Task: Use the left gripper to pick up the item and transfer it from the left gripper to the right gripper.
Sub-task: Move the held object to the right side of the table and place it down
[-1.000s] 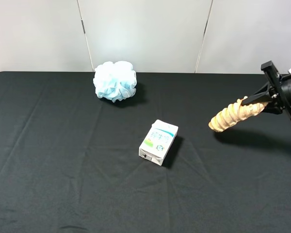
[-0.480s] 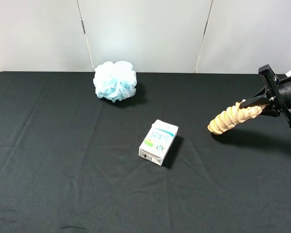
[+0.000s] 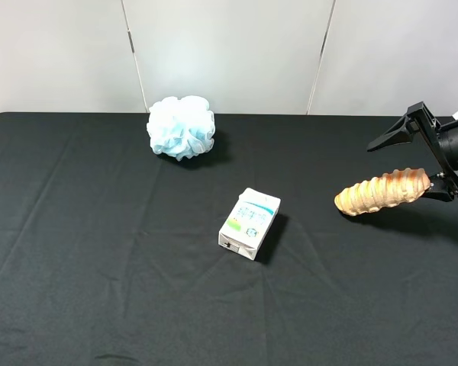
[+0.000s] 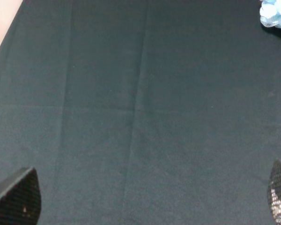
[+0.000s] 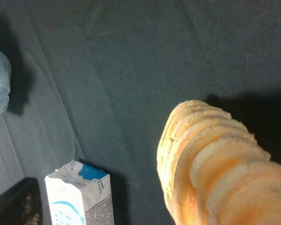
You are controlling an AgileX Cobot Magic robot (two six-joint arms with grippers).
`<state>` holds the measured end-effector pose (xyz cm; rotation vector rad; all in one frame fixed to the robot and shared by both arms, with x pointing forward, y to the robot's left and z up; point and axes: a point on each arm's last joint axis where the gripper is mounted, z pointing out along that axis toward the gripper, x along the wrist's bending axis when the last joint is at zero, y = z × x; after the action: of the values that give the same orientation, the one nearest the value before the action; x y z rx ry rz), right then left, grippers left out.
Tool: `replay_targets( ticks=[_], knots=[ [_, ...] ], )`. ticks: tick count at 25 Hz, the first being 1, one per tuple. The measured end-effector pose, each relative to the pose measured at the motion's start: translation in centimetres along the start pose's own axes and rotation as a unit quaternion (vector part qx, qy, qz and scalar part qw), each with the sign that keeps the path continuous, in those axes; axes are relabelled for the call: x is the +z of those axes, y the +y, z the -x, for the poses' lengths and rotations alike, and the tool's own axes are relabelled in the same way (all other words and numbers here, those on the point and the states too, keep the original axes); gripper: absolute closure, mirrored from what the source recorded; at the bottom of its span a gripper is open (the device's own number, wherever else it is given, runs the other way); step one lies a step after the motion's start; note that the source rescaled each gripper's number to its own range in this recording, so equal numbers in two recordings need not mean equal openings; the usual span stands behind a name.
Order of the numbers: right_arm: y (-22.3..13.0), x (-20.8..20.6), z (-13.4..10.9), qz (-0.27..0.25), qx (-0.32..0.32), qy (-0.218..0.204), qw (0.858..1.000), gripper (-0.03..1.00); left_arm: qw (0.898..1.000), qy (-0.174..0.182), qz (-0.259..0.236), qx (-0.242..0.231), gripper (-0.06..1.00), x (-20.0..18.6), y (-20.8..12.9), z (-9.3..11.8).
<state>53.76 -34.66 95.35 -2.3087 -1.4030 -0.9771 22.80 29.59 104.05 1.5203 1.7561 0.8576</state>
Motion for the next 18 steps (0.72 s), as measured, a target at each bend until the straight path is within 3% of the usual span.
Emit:
replay_targets(
  ticks=[11, 18],
  knots=[
    [-0.5, -2.1, -1.7, 0.018, -0.018, 0.005, 1.000, -0.03, 1.000, 0.000, 0.001, 0.000, -0.02, 0.0, 0.0, 0.0],
    [-1.1, -4.8, -3.0, 0.037, -0.048, -0.045, 0.997, -0.03, 1.000, 0.000, 0.001, 0.000, -0.02, 0.0, 0.0, 0.0]
  ],
)
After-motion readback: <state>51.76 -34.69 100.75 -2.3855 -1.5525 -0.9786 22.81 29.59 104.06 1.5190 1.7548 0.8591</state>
